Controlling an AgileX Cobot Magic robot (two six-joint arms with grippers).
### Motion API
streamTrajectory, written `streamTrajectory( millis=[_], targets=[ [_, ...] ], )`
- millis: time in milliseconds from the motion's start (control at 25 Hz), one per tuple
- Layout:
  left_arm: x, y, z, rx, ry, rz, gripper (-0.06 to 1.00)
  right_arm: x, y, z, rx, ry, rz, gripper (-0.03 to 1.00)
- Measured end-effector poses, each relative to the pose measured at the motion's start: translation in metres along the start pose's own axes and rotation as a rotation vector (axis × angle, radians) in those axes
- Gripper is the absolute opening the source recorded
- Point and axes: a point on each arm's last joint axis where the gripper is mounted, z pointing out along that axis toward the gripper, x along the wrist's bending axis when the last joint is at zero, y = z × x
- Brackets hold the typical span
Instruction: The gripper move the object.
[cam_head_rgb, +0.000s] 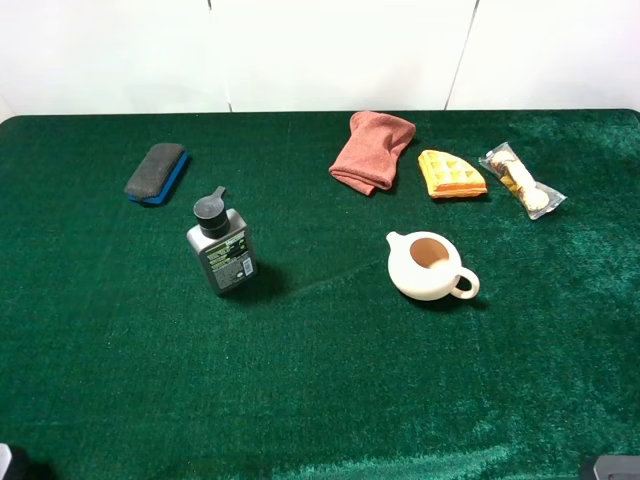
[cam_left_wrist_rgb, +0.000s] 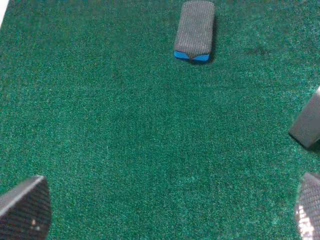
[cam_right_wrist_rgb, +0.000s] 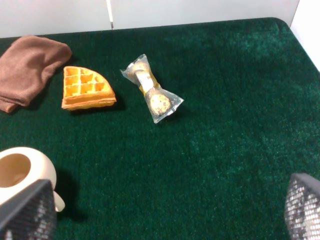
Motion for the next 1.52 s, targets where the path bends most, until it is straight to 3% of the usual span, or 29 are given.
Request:
streamTrajectory(
  millis=[640, 1000, 1520],
  targets=[
    [0.000, 0.001, 0.000, -0.005, 0.000, 0.000, 0.99, 0.000, 0.000, 0.000, 0.000, 0.000, 0.000, 0.70],
    [0.002, 0.009, -0.011, -0.061, 0.023, 0.008, 0.99, 0.000, 0.000, 0.000, 0.000, 0.000, 0.000, 0.70],
    [0.004, 0.070, 0.020, 0.219, 0.020, 0.024, 0.99, 0.000, 0.000, 0.000, -0.001, 0.000, 0.000, 0.70]
  ],
)
